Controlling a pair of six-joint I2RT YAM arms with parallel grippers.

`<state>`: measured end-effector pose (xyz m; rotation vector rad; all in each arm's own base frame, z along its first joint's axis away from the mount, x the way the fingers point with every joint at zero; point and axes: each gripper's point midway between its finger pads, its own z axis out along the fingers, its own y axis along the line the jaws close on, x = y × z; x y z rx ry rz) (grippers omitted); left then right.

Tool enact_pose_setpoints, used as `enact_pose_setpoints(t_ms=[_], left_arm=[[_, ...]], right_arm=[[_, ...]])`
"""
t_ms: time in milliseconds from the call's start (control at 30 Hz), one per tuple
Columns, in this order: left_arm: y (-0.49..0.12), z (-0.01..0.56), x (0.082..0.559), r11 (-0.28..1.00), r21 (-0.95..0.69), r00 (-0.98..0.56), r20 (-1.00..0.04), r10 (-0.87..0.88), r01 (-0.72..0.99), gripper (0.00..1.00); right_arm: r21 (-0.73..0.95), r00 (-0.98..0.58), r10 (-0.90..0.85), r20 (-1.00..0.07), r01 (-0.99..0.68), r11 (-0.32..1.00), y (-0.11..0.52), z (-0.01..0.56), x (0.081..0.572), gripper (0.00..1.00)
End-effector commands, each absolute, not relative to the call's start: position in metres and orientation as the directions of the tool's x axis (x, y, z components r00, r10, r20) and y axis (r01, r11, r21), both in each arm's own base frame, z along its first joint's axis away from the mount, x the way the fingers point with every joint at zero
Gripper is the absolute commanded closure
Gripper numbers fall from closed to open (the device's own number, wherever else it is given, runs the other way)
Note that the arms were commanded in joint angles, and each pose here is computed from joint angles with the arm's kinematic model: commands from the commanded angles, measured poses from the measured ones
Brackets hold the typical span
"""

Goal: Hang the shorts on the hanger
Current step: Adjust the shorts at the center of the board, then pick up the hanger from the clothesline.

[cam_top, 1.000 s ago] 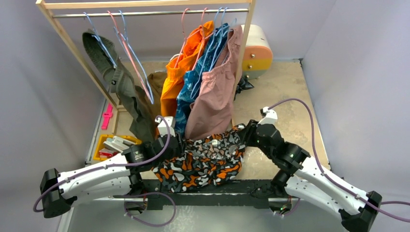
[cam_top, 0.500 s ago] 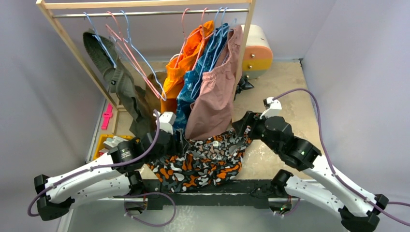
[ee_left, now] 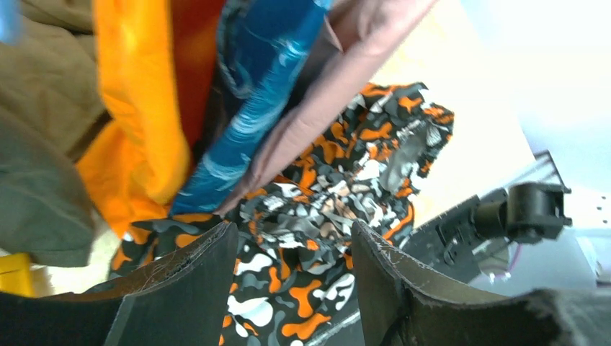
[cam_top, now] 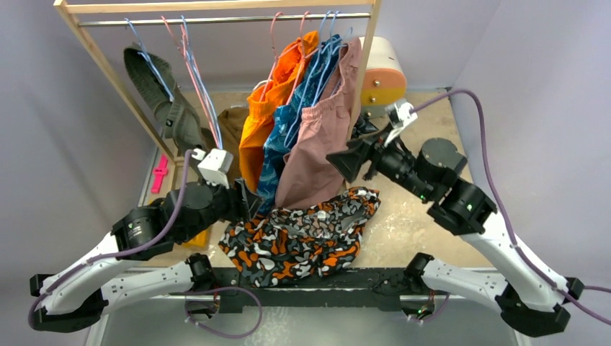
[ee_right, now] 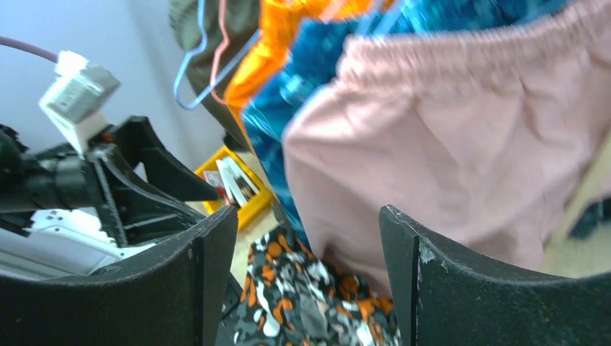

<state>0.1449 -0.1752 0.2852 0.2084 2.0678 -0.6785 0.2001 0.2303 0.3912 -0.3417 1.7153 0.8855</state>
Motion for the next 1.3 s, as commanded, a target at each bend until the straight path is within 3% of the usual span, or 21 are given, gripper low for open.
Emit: enact_pose_setpoints(t_ms=[0, 133, 367, 567, 967, 1267], left_arm=[[-0.14, 0.302, 0.163, 0.908, -0.308, -0.468, -0.871, -0.15, 0.282, 0.43], [-0.121, 0.352, 0.171, 0.908, -0.33, -0.348, -0.909, -0.232, 0.259, 0.42], [-0.113, 0.449, 0.197, 0.954, -0.243, -0.203, -0.957, -0.206, 0.174, 0.43], [-0.1, 0.507, 0.211, 0.948, -0.314, -0.086, -0.947, -0.309, 0.059, 0.43], [-0.102, 0.523, 0.222, 0.935, -0.353, -0.028, -0.935, -0.354, -0.011, 0.43], [-0.085, 0.532, 0.231, 0.895, -0.396, 0.053, -0.917, -0.394, -0.206, 0.45]], right_arm=[[0.29, -0.203, 0.216, -0.955, -0.787, 0.545, 0.268, 0.447, 0.203, 0.26], [0.272, -0.181, 0.222, -0.958, -0.817, 0.509, 0.291, 0.461, 0.216, 0.27], [0.265, -0.178, 0.219, -0.959, -0.834, 0.483, 0.313, 0.461, 0.228, 0.27], [0.269, -0.188, 0.207, -0.96, -0.821, 0.503, 0.307, 0.453, 0.227, 0.27], [0.26, -0.186, 0.188, -0.964, -0.796, 0.547, 0.287, 0.441, 0.22, 0.26], [0.266, -0.191, 0.187, -0.964, -0.764, 0.588, 0.274, 0.434, 0.22, 0.26]])
